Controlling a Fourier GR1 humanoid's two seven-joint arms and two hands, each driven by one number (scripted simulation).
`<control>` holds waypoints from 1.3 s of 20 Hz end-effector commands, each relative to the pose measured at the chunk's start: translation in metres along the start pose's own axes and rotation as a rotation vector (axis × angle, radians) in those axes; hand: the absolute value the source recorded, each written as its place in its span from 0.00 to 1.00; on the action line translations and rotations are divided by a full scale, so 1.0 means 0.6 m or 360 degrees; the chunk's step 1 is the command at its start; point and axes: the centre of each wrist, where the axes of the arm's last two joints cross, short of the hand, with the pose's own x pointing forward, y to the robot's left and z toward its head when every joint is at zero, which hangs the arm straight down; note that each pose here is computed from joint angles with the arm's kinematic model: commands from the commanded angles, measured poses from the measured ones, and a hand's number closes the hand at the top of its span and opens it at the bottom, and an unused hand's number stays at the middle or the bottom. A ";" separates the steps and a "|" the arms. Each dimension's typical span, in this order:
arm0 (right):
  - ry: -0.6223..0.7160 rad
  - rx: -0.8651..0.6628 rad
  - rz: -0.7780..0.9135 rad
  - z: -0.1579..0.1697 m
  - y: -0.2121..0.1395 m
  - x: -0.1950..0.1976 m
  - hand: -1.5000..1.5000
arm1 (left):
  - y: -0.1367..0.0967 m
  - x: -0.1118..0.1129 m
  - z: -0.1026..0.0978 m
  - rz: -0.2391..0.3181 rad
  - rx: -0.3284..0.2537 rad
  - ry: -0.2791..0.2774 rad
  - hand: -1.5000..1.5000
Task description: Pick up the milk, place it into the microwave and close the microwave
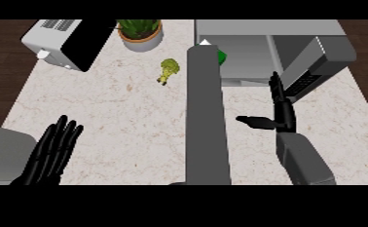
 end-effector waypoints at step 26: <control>-0.0083 0.0025 -0.0324 0.340 -0.126 -0.036 0.00 | -0.110 -0.083 -0.146 -0.0037 -0.0950 0.0127 1.00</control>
